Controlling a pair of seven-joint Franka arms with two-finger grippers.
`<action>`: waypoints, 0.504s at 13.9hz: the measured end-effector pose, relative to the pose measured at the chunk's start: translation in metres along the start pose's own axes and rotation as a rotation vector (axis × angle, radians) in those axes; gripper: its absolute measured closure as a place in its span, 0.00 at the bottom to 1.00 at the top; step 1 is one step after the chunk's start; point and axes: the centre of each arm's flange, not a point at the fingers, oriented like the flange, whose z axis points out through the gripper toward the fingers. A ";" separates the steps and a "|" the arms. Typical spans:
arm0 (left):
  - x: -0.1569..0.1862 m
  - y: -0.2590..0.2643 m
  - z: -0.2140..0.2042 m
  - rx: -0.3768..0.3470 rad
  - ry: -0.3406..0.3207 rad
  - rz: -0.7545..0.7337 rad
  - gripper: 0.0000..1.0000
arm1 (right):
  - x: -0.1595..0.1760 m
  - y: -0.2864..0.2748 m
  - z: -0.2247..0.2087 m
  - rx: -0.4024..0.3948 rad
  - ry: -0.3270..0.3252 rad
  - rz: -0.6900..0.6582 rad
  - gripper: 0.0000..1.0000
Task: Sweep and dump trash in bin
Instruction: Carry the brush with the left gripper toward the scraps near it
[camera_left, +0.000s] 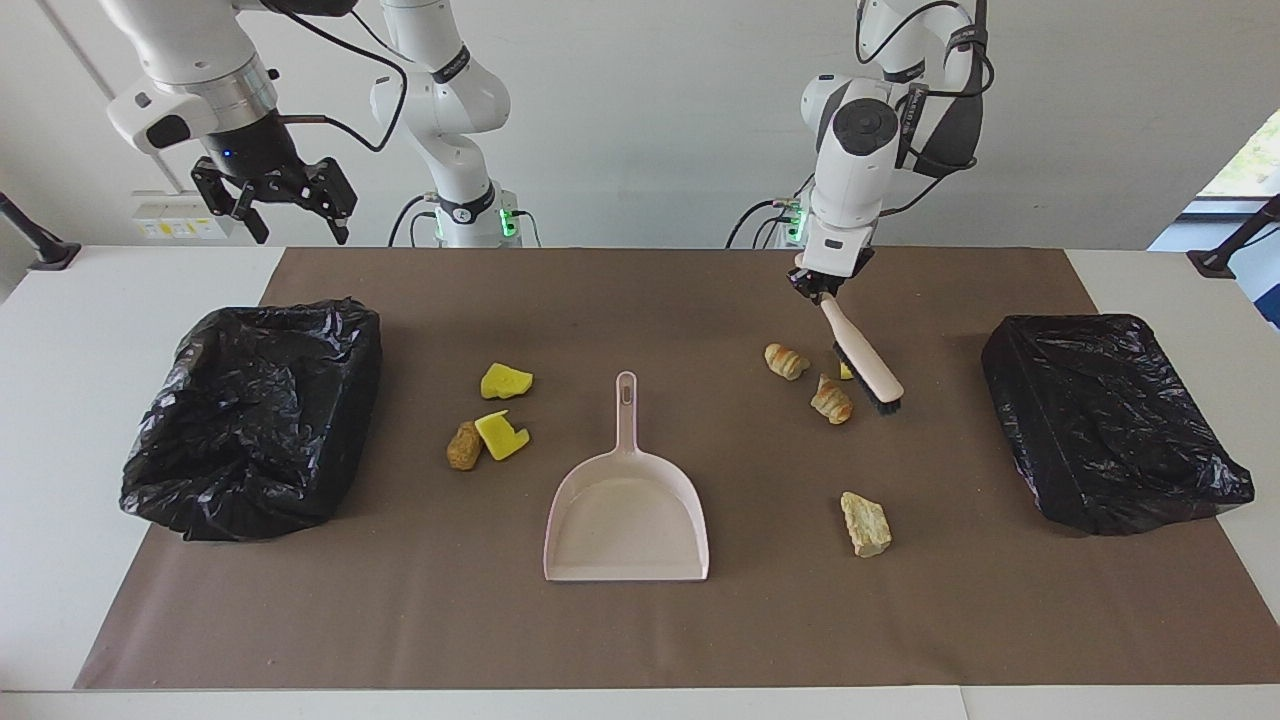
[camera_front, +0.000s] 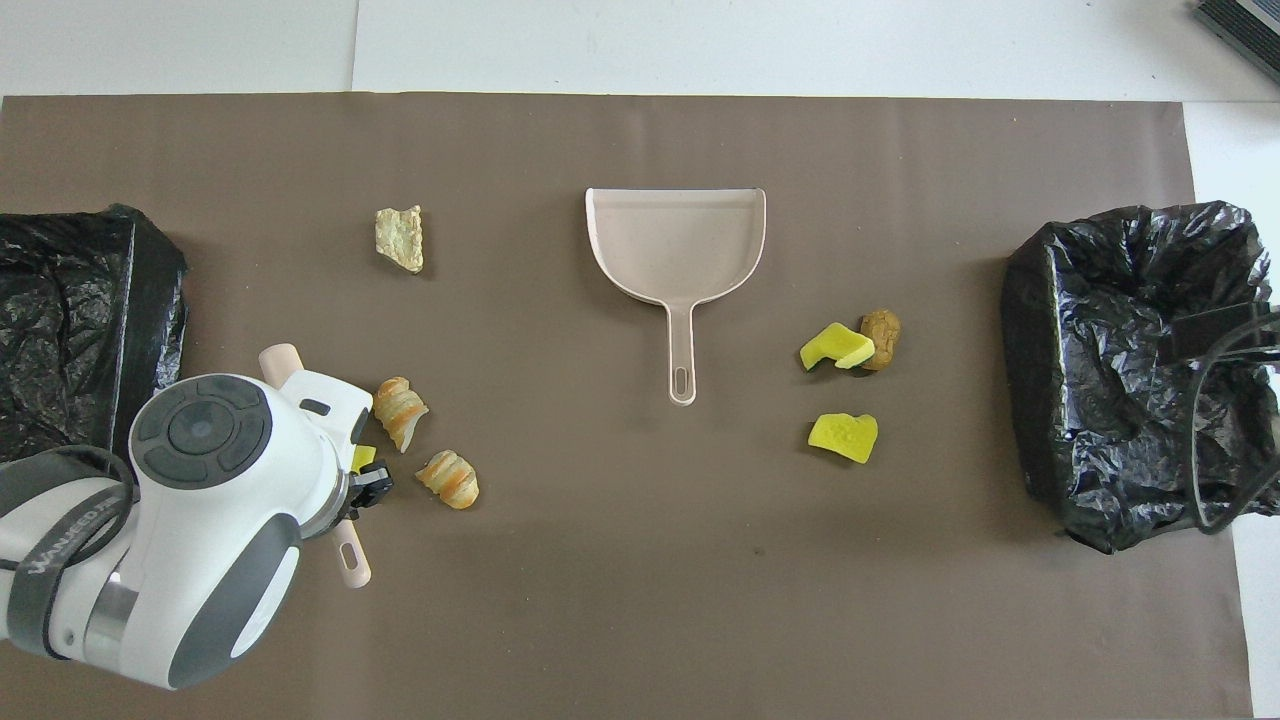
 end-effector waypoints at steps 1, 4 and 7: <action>-0.003 -0.006 0.007 0.010 -0.008 -0.006 0.74 | 0.000 0.000 0.000 0.000 0.000 0.000 0.00; -0.018 -0.028 0.026 0.038 -0.033 -0.023 0.74 | 0.000 0.000 0.000 0.000 0.000 0.000 0.00; -0.029 -0.043 0.045 0.070 -0.073 -0.049 0.74 | 0.000 0.000 0.000 0.000 0.000 0.000 0.00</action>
